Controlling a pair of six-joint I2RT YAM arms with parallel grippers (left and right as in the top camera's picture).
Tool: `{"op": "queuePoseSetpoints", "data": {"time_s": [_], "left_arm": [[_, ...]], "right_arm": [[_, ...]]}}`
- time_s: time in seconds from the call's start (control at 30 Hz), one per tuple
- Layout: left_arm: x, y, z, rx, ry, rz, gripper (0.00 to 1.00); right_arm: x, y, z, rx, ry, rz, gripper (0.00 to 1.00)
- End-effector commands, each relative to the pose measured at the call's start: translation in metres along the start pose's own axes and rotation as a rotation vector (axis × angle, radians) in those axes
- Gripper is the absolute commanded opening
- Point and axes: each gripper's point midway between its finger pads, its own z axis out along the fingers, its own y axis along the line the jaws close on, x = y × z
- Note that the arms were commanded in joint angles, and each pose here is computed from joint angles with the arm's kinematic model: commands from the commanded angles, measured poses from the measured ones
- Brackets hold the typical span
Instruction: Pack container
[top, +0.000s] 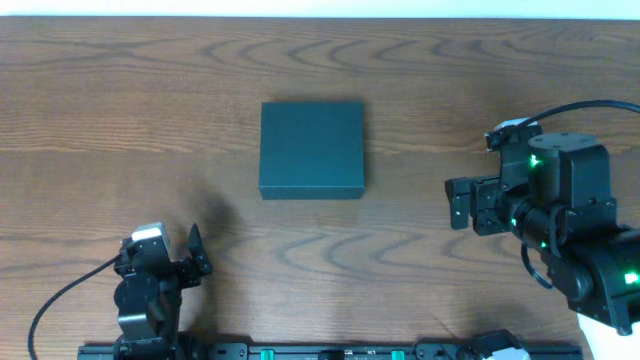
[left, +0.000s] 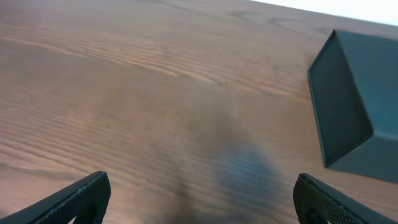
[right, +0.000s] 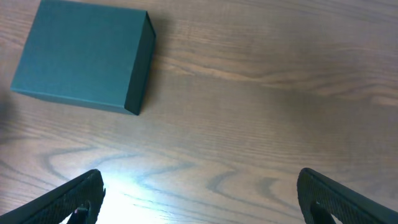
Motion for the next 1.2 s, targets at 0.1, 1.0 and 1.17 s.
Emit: {"op": "queuePoseSetpoints", "data": {"time_s": [0.1, 1.0, 1.17], "left_arm": [[0.0073, 0.0005, 0.0058, 0.0, 0.002, 0.006, 0.95], [0.0077, 0.0005, 0.0059, 0.0, 0.003, 0.035, 0.95], [0.0076, 0.0005, 0.0059, 0.0, 0.003, 0.035, 0.95]], "right_arm": [[-0.0003, 0.0011, -0.0003, -0.003, -0.001, -0.013, 0.99], [-0.0003, 0.0011, -0.0003, -0.003, -0.001, -0.013, 0.99], [-0.0003, 0.0011, -0.0003, -0.003, -0.001, -0.013, 0.99]]}}
